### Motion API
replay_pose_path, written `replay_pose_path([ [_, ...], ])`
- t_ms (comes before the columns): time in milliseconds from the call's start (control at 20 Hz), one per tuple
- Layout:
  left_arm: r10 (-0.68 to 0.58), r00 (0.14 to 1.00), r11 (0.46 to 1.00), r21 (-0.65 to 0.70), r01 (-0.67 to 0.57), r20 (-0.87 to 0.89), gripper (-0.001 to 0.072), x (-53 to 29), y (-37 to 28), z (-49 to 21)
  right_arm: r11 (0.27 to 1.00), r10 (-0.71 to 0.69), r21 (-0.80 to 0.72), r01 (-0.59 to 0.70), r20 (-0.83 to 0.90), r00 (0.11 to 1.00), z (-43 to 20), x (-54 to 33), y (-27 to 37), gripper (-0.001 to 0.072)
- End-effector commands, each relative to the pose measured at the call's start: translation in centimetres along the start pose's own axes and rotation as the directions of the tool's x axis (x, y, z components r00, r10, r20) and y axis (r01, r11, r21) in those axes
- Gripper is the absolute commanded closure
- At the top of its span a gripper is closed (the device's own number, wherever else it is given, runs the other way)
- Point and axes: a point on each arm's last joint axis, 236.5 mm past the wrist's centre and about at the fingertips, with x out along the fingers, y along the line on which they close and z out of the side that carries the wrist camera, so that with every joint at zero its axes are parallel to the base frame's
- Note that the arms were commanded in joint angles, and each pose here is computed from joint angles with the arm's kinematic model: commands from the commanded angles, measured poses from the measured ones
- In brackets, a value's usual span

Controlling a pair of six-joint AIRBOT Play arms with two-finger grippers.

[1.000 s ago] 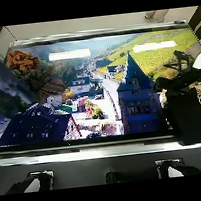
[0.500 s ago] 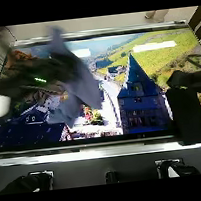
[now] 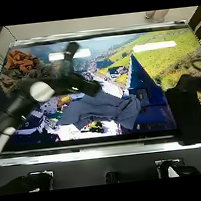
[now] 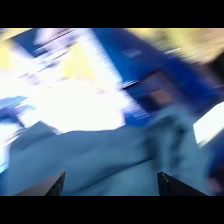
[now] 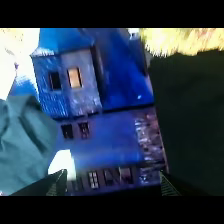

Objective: Fold the shirts.

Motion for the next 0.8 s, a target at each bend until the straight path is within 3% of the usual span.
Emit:
replay_pose_path([
  [0, 0.148, 0.93, 0.953, -0.202, -0.225, -0.337, 0.0008, -3.2, 12.8, -9.6, 0.995, 0.1, 0.003, -0.104, -0.28, 0.955, -4.9, 6.2, 2.3, 0.0037],
  [150, 0.067, 0.88, 0.907, -0.339, -0.251, -0.47, 0.0008, -2.0, 15.9, -18.1, 0.953, 0.303, 0.111, -0.284, -0.449, 0.841, -9.3, 10.5, 6.9, 0.0029],
  [300, -0.03, 0.866, 0.906, -0.38, -0.187, -0.499, 0.0008, 0.0, 14.6, -22.8, 0.898, 0.441, 0.211, -0.387, -0.453, 0.775, -9.7, 12.1, 10.1, 0.0021],
  [600, 0.057, 0.882, 0.933, -0.289, -0.213, -0.468, 0.0008, 1.1, 17.2, -23.2, 0.915, 0.392, 0.137, -0.379, -0.522, 0.758, -11.3, 13.7, 11.3, 0.0001],
  [750, -0.013, 0.843, 0.941, -0.292, -0.172, -0.538, 0.0008, 1.8, 15.9, -25.2, 0.914, 0.379, 0.105, -0.391, -0.562, 0.735, -12.4, 14.7, 12.8, -0.0002],
])
